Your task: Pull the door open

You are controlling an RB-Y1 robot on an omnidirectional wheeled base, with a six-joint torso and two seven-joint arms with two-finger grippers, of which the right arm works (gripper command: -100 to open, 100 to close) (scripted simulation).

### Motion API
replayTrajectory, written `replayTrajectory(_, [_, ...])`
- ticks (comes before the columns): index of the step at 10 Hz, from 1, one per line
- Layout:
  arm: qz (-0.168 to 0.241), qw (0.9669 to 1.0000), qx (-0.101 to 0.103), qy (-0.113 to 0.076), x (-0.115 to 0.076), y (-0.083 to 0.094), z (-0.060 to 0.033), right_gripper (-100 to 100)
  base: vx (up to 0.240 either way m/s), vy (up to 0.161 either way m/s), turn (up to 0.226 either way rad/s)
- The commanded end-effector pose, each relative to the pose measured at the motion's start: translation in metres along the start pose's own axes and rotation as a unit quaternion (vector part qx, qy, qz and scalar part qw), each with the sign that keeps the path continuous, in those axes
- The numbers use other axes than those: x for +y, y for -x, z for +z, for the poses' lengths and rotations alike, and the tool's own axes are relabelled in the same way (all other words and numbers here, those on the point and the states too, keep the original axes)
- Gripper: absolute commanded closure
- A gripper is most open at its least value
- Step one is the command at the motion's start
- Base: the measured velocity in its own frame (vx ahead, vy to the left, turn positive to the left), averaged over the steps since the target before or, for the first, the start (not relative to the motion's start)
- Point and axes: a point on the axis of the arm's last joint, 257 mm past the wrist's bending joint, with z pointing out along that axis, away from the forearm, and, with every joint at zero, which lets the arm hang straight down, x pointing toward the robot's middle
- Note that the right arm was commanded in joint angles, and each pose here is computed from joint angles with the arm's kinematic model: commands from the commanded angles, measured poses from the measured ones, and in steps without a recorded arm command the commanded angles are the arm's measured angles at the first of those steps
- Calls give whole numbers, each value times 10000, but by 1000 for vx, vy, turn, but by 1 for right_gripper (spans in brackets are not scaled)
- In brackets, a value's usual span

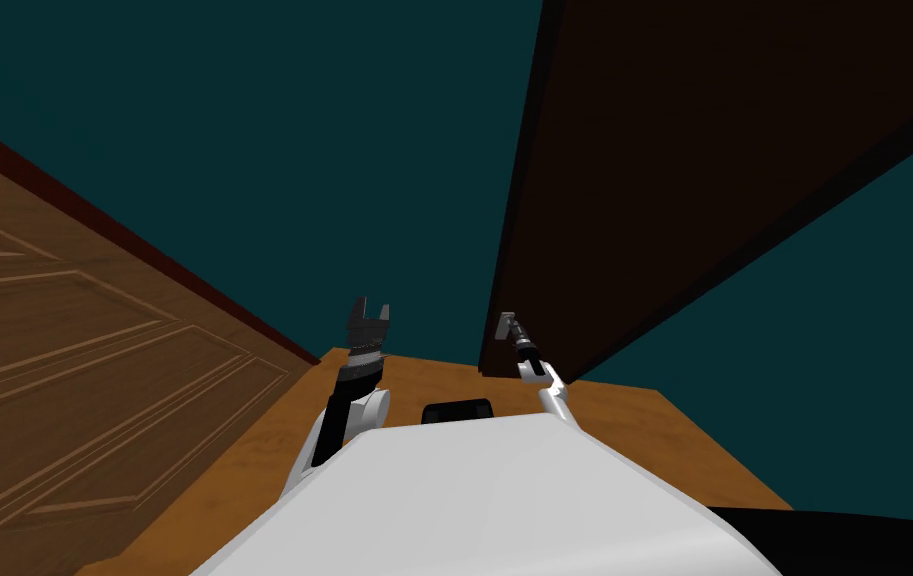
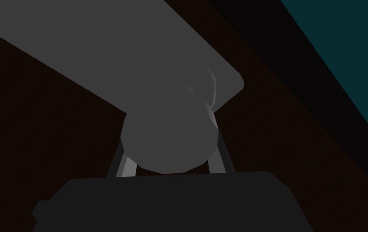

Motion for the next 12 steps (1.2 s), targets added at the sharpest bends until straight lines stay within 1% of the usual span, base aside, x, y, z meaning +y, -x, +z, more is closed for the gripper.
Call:
replayTrajectory(1, [250, 9997, 69, 3, 34, -108, -30, 100, -24, -14, 52])
replayTrajectory(3, [741, 9972, 8, -34, -3, -58, -64, 100, -40, -18, 82])
replayTrajectory(4, [829, 9966, 8, -34, -3, -58, -64, 100, -30, -26, 52])
replayTrajectory(5, [1090, 9940, -24, -50, -21, -33, -81, 100, -32, -21, 74])
replayTrajectory(6, [1117, 9937, -24, -50, -21, -33, -81, 100, -31, -14, 39])
replayTrajectory(7, [1384, 9903, -57, -66, -40, -8, -99, 100, -31, -22, 79])
replayTrajectory(8, [1409, 9900, -57, -66, -40, -8, -99, 100, -25, -18, 34])
replayTrajectory(9, [1666, 9859, -90, -80, -59, 17, -117, 100, -25, -9, 58])
replayTrajectory(10, [1703, 9853, -91, -80, -59, 17, -117, 100, -20, -14, 48])
replayTrajectory(11, [1975, 9802, -125, -94, -78, 41, -136, 100, -26, -19, 76])
replayTrajectory(12, [1996, 9797, -125, -93, -78, 41, -136, 100, -22, -16, 49])
